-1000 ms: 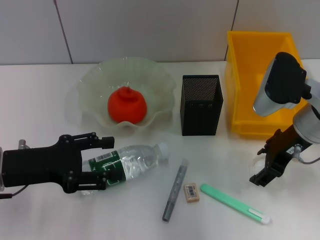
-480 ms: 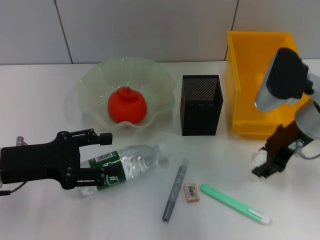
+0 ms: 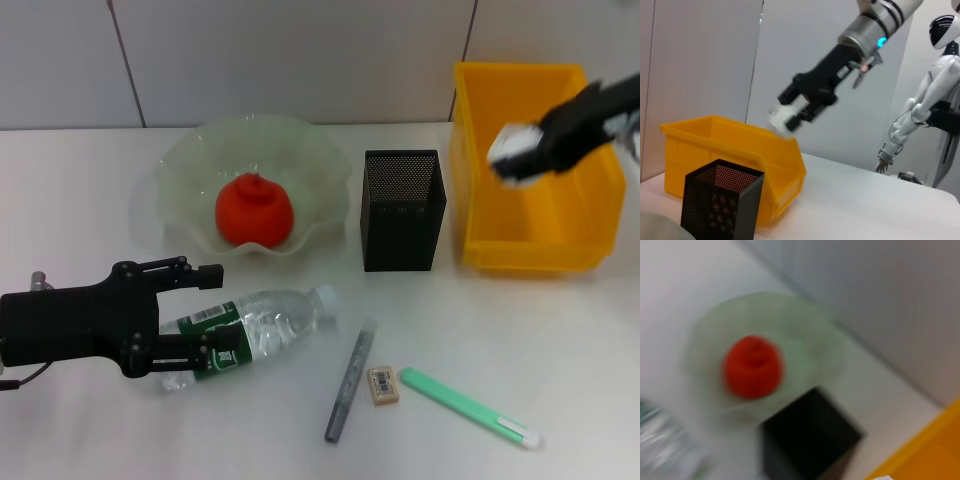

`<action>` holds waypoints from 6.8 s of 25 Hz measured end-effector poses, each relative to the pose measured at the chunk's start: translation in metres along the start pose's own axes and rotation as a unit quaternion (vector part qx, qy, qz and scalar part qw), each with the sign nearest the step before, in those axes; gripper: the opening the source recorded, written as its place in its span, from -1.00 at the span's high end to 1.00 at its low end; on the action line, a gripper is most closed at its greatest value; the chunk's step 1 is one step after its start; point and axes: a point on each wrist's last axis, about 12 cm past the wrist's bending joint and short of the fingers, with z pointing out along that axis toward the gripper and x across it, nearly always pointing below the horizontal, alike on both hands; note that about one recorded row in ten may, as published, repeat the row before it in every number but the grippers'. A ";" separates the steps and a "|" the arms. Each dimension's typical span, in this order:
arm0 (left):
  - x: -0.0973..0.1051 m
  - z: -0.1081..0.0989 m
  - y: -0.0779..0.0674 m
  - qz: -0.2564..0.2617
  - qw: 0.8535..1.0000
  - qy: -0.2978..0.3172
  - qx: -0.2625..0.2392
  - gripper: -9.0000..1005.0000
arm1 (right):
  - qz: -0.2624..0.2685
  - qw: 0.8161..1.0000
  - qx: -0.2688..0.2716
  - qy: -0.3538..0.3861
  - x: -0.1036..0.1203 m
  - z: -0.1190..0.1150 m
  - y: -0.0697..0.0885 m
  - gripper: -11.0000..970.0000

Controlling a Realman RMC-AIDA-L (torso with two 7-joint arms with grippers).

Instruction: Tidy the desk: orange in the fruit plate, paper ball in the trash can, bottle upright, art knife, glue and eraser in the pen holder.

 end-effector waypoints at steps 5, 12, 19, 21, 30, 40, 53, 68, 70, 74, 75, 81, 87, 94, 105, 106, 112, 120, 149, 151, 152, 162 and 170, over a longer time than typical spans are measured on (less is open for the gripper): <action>0.001 0.000 0.000 -0.001 1.000 0.001 -0.004 -0.57 | 0.048 0.997 0.063 -0.010 0.002 0.019 -0.024 -0.19; 0.001 0.001 0.000 -0.001 1.000 0.001 -0.004 -0.57 | 0.064 0.994 0.091 -0.003 0.005 0.037 -0.032 -0.24; 0.001 0.000 0.001 0.000 1.000 0.002 -0.004 -0.57 | 0.064 0.993 0.101 -0.013 0.004 0.034 -0.033 -0.58; 0.001 0.000 0.001 0.000 1.000 0.002 -0.005 -0.57 | 0.062 0.992 0.104 -0.033 0.001 0.029 -0.034 -0.67; 0.000 -0.001 0.002 0.006 1.000 -0.001 -0.011 -0.57 | 0.000 0.944 -0.070 -0.322 0.035 -0.017 -0.003 -0.72; -0.004 0.004 0.005 0.005 1.000 -0.008 -0.010 -0.57 | 0.029 0.918 -0.221 -0.326 0.122 0.003 0.005 -0.72; -0.006 0.007 0.010 -0.005 1.000 0.002 -0.021 -0.57 | -0.027 0.951 -0.231 -0.206 0.173 0.042 0.040 -0.72; -0.108 0.050 0.039 0.028 0.998 0.052 0.018 -0.57 | -0.019 0.956 -0.204 -0.212 0.182 0.041 0.040 -0.72; -0.129 0.066 0.043 0.038 0.992 0.120 0.017 -0.57 | -0.018 0.957 -0.198 -0.211 0.182 0.041 0.038 -0.72; -0.146 0.089 0.041 0.045 0.978 0.202 0.013 -0.57 | -0.017 0.958 -0.194 -0.209 0.182 0.041 0.037 -0.72; -0.149 0.095 0.040 0.045 0.974 0.221 0.013 -0.57 | -0.016 0.959 -0.193 -0.208 0.182 0.041 0.036 -0.72; -0.156 0.137 0.038 0.049 0.937 0.345 -0.013 -0.56 | -0.018 0.960 -0.189 -0.207 0.181 0.041 0.035 -0.72; -0.146 0.166 0.036 0.055 0.917 0.394 -0.038 -0.56 | -0.018 0.962 -0.181 -0.204 0.181 0.040 0.032 -0.72; -0.132 0.181 0.035 0.051 0.904 0.422 -0.046 -0.56 | -0.018 0.962 -0.180 -0.203 0.182 0.040 0.031 -0.72; -0.109 0.191 0.041 0.054 0.899 0.430 -0.069 -0.56 | -0.017 0.963 -0.177 -0.203 0.182 0.040 0.031 -0.72; -0.107 0.192 0.041 0.057 0.898 0.431 -0.071 -0.56 | -0.017 0.963 -0.177 -0.203 0.182 0.040 0.031 -0.72; -0.094 0.195 0.042 0.061 0.893 0.438 -0.078 -0.56 | -0.014 0.963 -0.177 -0.203 0.182 0.042 0.031 -0.72; -0.084 0.196 0.043 0.075 0.887 0.447 -0.089 -0.56 | -0.017 0.964 -0.176 -0.200 0.179 0.045 0.031 -0.72; -0.081 0.201 0.037 0.090 0.884 0.452 -0.076 -0.56 | -0.012 0.963 -0.177 -0.201 0.180 0.047 0.033 -0.72; -0.081 0.201 0.037 0.090 0.884 0.452 -0.076 -0.56 | -0.012 0.963 -0.177 -0.201 0.180 0.047 0.034 -0.72; -0.081 0.201 0.037 0.090 0.884 0.452 -0.076 -0.56 | -0.012 0.963 -0.177 -0.201 0.180 0.047 0.034 -0.72; -0.078 0.202 0.037 0.105 0.879 0.459 -0.079 -0.56 | -0.010 0.963 -0.179 -0.201 0.179 0.047 0.034 -0.72; -0.080 0.204 0.037 0.114 0.881 0.452 -0.083 -0.04 | -0.010 0.963 -0.179 -0.201 0.178 0.047 0.034 -0.72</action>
